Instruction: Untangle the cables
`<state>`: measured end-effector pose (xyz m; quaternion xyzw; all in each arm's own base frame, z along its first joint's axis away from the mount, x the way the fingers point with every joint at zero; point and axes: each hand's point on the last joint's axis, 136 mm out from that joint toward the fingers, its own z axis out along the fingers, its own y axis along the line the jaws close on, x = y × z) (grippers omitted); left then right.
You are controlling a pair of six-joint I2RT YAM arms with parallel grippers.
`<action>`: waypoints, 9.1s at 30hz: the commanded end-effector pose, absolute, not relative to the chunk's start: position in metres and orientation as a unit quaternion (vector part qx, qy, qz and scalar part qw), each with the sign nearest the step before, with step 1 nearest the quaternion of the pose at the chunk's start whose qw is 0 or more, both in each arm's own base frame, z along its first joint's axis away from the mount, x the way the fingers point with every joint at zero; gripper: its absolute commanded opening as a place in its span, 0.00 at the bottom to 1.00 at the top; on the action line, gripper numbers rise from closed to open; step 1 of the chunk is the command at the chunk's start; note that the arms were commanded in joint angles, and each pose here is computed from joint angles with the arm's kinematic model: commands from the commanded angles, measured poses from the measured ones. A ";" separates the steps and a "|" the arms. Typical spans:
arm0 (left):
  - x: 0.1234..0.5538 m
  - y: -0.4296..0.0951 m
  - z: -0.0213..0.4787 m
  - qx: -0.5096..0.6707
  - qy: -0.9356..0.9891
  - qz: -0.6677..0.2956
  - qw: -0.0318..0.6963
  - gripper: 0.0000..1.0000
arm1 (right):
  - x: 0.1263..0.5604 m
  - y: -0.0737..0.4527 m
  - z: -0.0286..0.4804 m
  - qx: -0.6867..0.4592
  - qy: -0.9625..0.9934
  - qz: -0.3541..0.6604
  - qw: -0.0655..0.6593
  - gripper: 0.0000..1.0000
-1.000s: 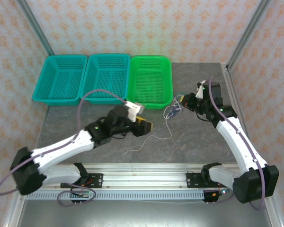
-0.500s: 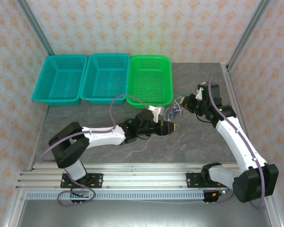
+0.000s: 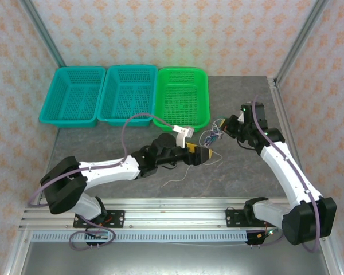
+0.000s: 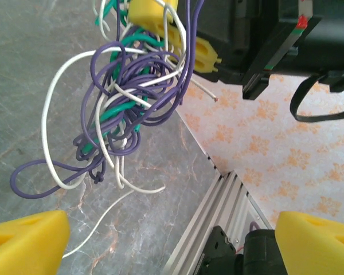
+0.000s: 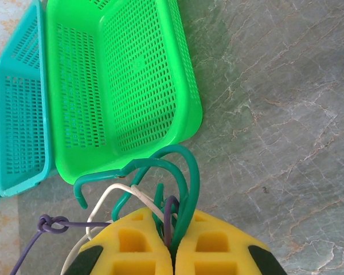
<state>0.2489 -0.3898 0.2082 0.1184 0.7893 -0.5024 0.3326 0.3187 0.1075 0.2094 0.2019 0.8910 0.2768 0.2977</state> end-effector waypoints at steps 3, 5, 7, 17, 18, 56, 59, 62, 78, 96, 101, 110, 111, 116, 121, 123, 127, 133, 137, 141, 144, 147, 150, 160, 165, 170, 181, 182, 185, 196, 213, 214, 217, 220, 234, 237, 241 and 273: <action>0.261 -0.405 0.201 0.084 0.795 -0.503 0.328 0.95 | 0.327 0.113 0.211 0.227 0.877 0.300 0.299 0.00; 0.267 -0.414 0.199 0.065 0.795 -0.507 0.326 0.94 | 0.328 0.112 0.212 0.230 0.876 0.298 0.300 0.00; 0.272 -0.419 0.193 0.048 0.801 -0.498 0.328 0.94 | 0.328 0.111 0.212 0.232 0.876 0.297 0.300 0.00; 0.308 -0.427 0.194 -0.026 0.785 -0.487 0.381 0.84 | 0.326 0.095 0.203 0.313 0.850 0.290 0.309 0.00; 0.312 -0.424 0.191 -0.036 0.790 -0.474 0.387 0.82 | 0.326 0.094 0.201 0.324 0.846 0.291 0.307 0.00; 0.314 -0.309 0.156 -0.131 0.842 -0.359 0.380 0.00 | 0.311 -0.020 0.170 0.413 0.817 0.091 0.392 0.00; 0.316 -0.276 0.161 -0.151 0.843 -0.340 0.389 0.00 | 0.306 -0.030 0.160 0.391 0.827 0.051 0.402 0.00; 0.315 -0.245 0.172 -0.166 0.840 -0.321 0.405 0.00 | 0.300 -0.040 0.148 0.402 0.827 0.030 0.393 0.06; 0.294 -0.184 0.226 -0.145 0.846 -0.314 0.405 0.00 | 0.305 -0.032 0.093 0.457 0.827 0.149 0.292 0.00; 0.411 -0.247 0.483 -0.043 0.738 -0.315 0.595 0.00 | 0.259 0.025 0.036 0.451 0.847 0.181 0.218 0.00; 0.476 -0.260 0.457 -0.066 0.749 -0.285 0.595 0.00 | 0.258 0.024 0.047 0.440 0.848 0.182 0.231 0.00; 0.535 -0.279 0.335 -0.053 0.828 -0.225 0.511 0.36 | 0.264 0.062 0.082 0.360 0.859 0.283 0.229 0.00; 0.531 -0.279 0.337 -0.052 0.825 -0.233 0.512 0.43 | 0.265 0.065 0.089 0.349 0.860 0.292 0.232 0.00; 0.486 -0.273 0.381 -0.033 0.798 -0.297 0.523 0.66 | 0.264 0.081 0.121 0.297 0.864 0.327 0.239 0.00; 0.400 -0.286 0.392 0.013 0.788 -0.401 0.466 0.68 | 0.262 0.097 0.151 0.244 0.867 0.354 0.252 0.00; 0.357 -0.293 0.377 0.037 0.802 -0.412 0.432 0.68 | 0.263 0.107 0.164 0.222 0.863 0.372 0.260 0.00; 0.298 -0.296 0.340 0.037 0.825 -0.423 0.373 0.68 | 0.269 0.134 0.196 0.166 0.848 0.424 0.272 0.00; 0.252 -0.296 0.290 0.032 0.828 -0.477 0.293 0.62 | 0.274 0.169 0.232 0.099 0.819 0.503 0.258 0.00; 0.232 -0.315 0.270 0.087 0.826 -0.505 0.236 0.60 | 0.274 0.176 0.237 0.088 0.816 0.510 0.256 0.00; 0.239 -0.317 0.250 0.094 0.843 -0.474 0.236 0.60 | 0.276 0.184 0.236 0.078 0.818 0.514 0.244 0.00; 0.252 -0.321 0.238 0.097 0.851 -0.455 0.244 0.57 | 0.281 0.188 0.235 0.085 0.818 0.517 0.237 0.00; 0.259 -0.338 0.232 0.099 0.845 -0.474 0.227 0.49 | 0.285 0.190 0.235 0.091 0.820 0.512 0.240 0.00; 0.260 -0.348 0.235 0.098 0.833 -0.499 0.217 0.44 | 0.293 0.183 0.228 0.112 0.826 0.492 0.252 0.00; 0.255 -0.323 0.231 0.077 0.848 -0.465 0.242 0.00 | 0.306 0.184 0.212 0.141 0.835 0.479 0.229 0.00; 0.262 -0.317 0.226 0.072 0.858 -0.438 0.259 0.00 | 0.309 0.162 0.191 0.165 0.854 0.417 0.263 0.00; 0.272 -0.311 0.217 0.068 0.872 -0.402 0.271 0.00 | 0.312 0.112 0.153 0.258 0.874 0.311 0.270 0.00; 0.275 -0.317 0.201 0.056 0.877 -0.406 0.252 0.12 | 0.307 0.103 0.142 0.269 0.854 0.345 0.282 0.00; 0.275 -0.320 0.201 0.058 0.876 -0.410 0.247 0.12 | 0.308 0.109 0.144 0.262 0.851 0.362 0.277 0.00; 0.275 -0.324 0.201 0.062 0.874 -0.416 0.244 0.13 | 0.310 0.116 0.145 0.253 0.850 0.377 0.266 0.00; 0.281 -0.326 0.168 0.072 0.891 -0.386 0.228 0.53 | 0.305 0.152 0.170 0.175 0.842 0.443 0.253 0.00; 0.289 -0.300 0.163 0.040 0.904 -0.332 0.265 0.00 | 0.298 0.076 0.120 0.318 0.874 0.250 0.269 0.00; 0.287 -0.295 0.162 0.035 0.906 -0.325 0.267 0.00 | 0.296 0.063 0.116 0.341 0.869 0.230 0.275 0.00; 0.286 -0.274 0.161 0.014 0.913 -0.298 0.278 0.00 | 0.288 0.027 0.111 0.389 0.852 0.180 0.300 0.00; 0.287 -0.245 0.161 -0.023 0.915 -0.279 0.290 0.00 | 0.276 -0.010 0.111 0.425 0.839 0.115 0.320 0.00; 0.284 -0.191 0.155 -0.087 0.909 -0.288 0.287 0.00 | 0.281 -0.021 0.103 0.422 0.847 0.109 0.306 0.00; 0.282 -0.196 0.150 -0.092 0.905 -0.307 0.281 0.00 | 0.290 0.017 0.087 0.400 0.850 0.214 0.269 0.00; 0.281 -0.207 0.167 -0.080 0.894 -0.342 0.280 0.00 | 0.287 0.044 0.061 0.400 0.852 0.268 0.206 0.00; 0.466 -0.283 0.292 0.002 0.838 -0.342 0.426 0.76 | 0.272 0.090 0.107 0.280 0.887 0.305 0.202 0.00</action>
